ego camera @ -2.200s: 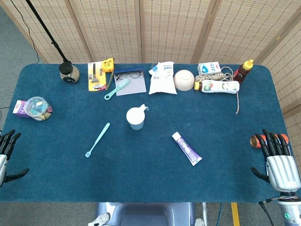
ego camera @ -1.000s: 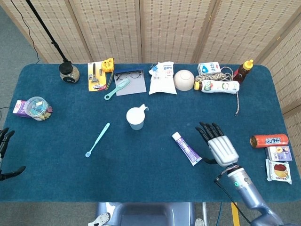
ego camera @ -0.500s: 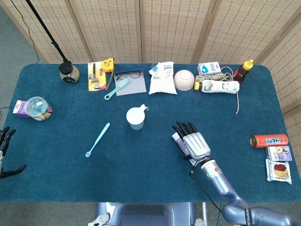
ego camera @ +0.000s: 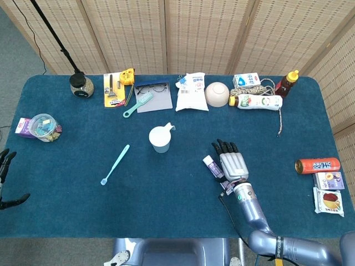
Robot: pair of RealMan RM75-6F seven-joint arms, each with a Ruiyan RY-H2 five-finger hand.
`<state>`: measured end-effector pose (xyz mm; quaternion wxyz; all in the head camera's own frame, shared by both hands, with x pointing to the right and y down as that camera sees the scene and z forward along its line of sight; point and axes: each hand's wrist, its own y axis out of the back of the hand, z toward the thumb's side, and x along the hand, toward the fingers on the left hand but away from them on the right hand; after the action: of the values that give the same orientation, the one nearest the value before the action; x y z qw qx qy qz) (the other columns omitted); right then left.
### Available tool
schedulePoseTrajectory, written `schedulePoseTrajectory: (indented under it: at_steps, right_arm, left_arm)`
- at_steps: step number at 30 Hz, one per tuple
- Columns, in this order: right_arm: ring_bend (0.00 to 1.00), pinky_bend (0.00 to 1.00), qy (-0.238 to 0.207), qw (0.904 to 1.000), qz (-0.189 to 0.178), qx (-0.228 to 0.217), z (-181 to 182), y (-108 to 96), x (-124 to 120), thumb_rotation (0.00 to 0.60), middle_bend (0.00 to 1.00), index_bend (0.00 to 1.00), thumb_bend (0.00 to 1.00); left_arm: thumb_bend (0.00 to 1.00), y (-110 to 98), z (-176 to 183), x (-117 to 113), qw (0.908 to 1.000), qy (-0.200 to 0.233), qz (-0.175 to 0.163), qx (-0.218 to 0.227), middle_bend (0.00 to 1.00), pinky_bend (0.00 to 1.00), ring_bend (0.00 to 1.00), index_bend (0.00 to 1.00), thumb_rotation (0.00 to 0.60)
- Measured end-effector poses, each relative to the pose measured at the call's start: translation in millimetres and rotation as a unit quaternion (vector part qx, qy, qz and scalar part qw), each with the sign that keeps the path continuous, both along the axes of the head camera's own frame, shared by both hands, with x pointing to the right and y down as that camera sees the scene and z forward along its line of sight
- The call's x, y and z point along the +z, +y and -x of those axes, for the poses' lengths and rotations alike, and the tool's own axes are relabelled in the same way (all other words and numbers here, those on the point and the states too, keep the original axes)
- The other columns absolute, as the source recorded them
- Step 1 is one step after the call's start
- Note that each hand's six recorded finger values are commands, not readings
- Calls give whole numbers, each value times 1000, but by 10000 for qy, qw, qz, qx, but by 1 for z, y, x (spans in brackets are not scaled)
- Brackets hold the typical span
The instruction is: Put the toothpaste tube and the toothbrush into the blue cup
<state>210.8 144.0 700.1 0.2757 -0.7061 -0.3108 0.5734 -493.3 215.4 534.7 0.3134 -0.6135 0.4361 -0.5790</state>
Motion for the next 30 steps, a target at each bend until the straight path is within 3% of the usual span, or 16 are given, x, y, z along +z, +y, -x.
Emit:
schedulePoseTrajectory:
  at_steps: [5,14,21,23,30]
  right_arm:
    - [248,439,56,9996,0,274,3,1,2,600,229,206,0]
    - [277,479,219,9973,348,616,15,2,12,600,257,240,0]
    - [416,568,254,9965,256,756,19,-2,18,600,350,330,6]
    - [443,578,228,9963,220,800,19,-3,21,600,379,363,48]
    - [594,704,55,9965,83,827,23,-5,22,600,532,531,341]
  left_arm:
    - [0,0,0,1,10000,4,18,-4,0,0,0,0,600]
    - [0,-1,0,1,10000,-1,22,-28,0,0,0,0,600]
    - [0,-1,1,1,10000,6,34,-38,0,0,0,0,600]
    - [0,-1,1,1,10000,6,31,-41,0,0,0,0,600]
    - [0,-1,1,1,10000,8,28,-67,0,0,0,0,600]
